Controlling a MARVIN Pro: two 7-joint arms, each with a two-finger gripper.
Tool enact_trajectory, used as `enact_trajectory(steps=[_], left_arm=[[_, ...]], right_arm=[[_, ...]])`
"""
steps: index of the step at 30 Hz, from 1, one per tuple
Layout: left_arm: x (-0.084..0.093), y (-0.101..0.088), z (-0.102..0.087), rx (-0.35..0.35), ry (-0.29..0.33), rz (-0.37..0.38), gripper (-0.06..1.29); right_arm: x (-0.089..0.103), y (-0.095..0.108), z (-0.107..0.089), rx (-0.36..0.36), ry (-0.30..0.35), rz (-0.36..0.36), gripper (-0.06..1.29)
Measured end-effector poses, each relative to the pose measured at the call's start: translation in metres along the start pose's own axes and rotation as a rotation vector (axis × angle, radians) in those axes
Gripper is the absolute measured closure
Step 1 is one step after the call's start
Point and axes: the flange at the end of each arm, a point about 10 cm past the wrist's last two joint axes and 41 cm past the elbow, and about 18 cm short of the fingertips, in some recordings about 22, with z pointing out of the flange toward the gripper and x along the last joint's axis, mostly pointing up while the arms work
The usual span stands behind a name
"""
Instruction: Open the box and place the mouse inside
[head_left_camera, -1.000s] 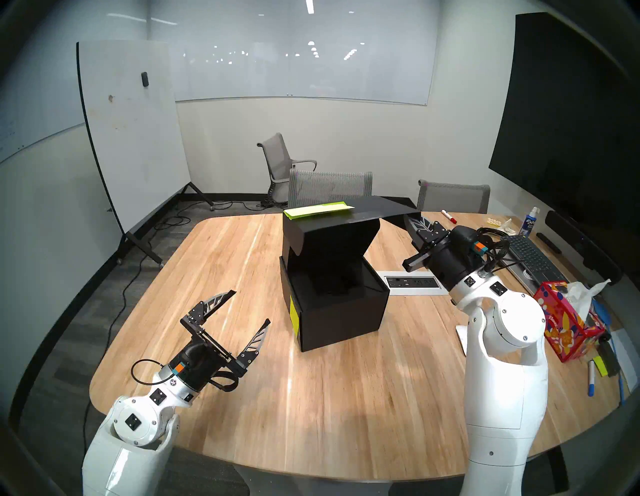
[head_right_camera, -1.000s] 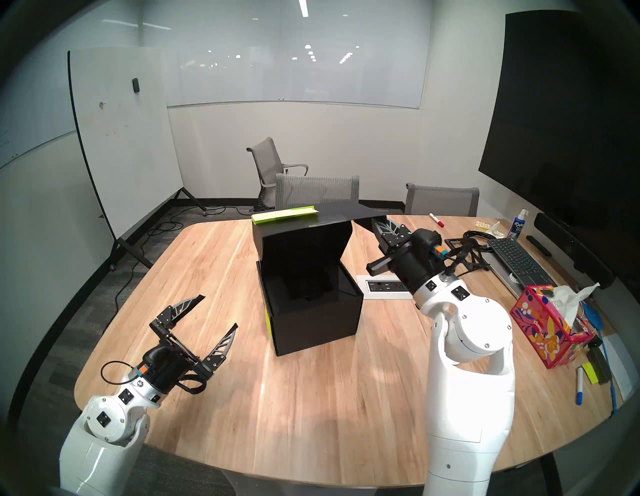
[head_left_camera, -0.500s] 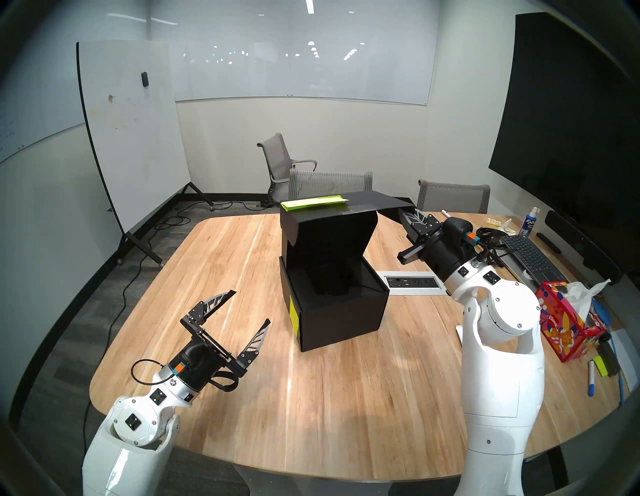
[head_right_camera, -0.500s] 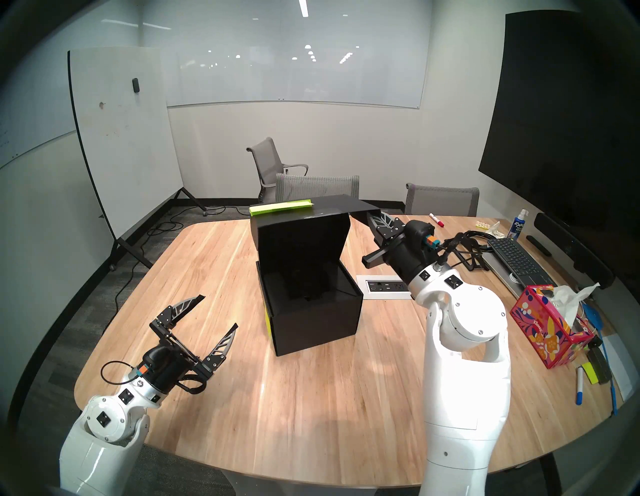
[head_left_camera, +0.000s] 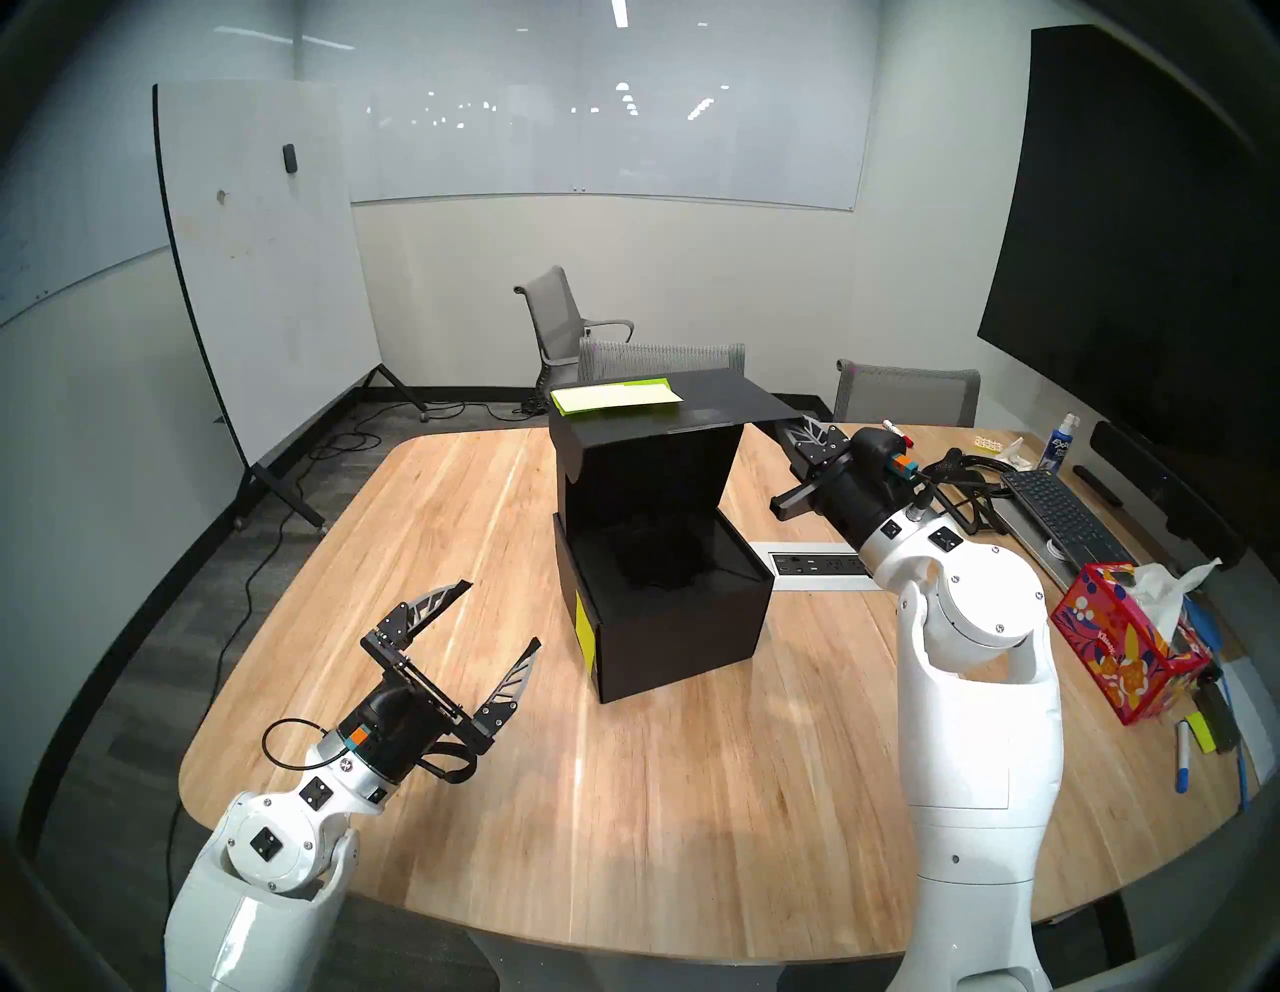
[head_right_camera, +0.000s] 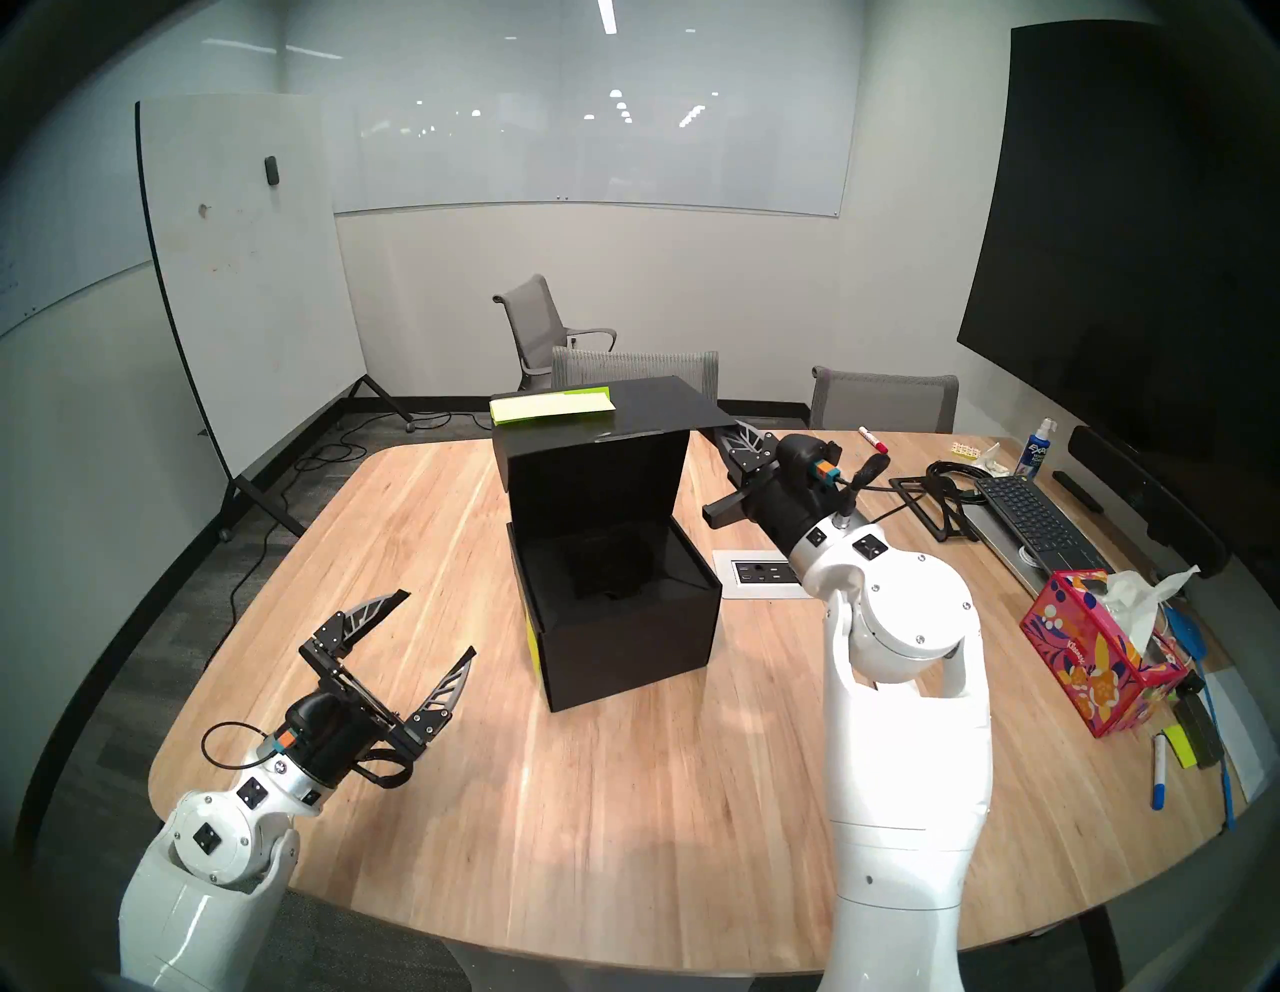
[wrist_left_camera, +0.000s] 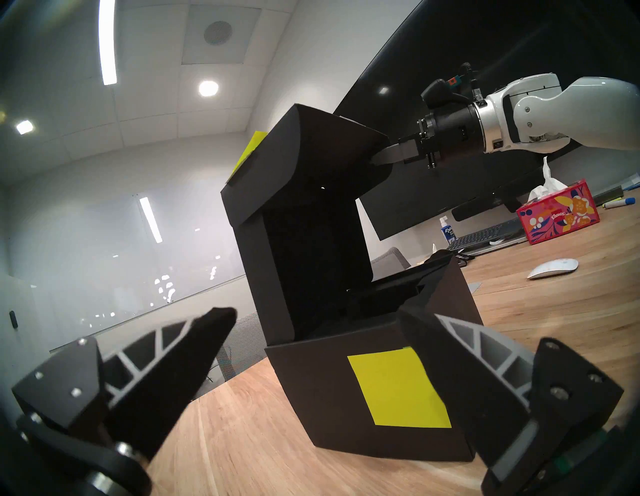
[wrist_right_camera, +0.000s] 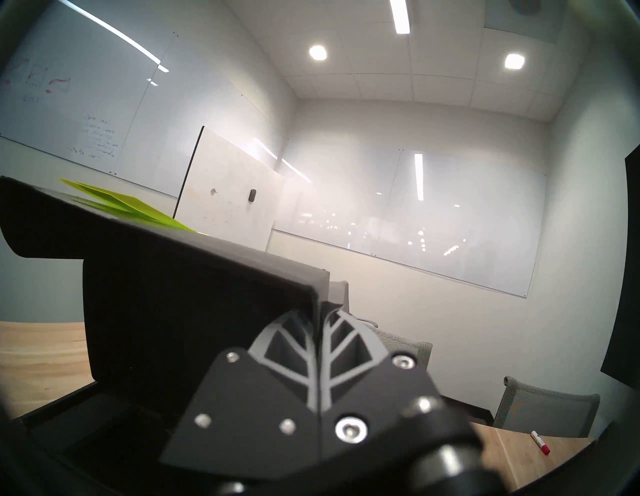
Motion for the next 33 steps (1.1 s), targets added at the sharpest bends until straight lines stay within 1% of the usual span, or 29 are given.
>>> enact_trajectory(steps=[9, 22, 33], left_arm=[[0.0, 0.0, 0.0, 0.0, 0.0, 0.0, -0.03], [0.0, 0.0, 0.0, 0.0, 0.0, 0.0, -0.03], [0.0, 0.0, 0.0, 0.0, 0.0, 0.0, -0.03]], right_arm=[[0.003, -0.002, 0.004, -0.002, 0.005, -0.013, 1.25], [0.016, 0.0, 0.004, 0.012, 0.029, -0.028, 1.25], [0.018, 0.0, 0.005, 0.019, 0.031, -0.026, 1.25]])
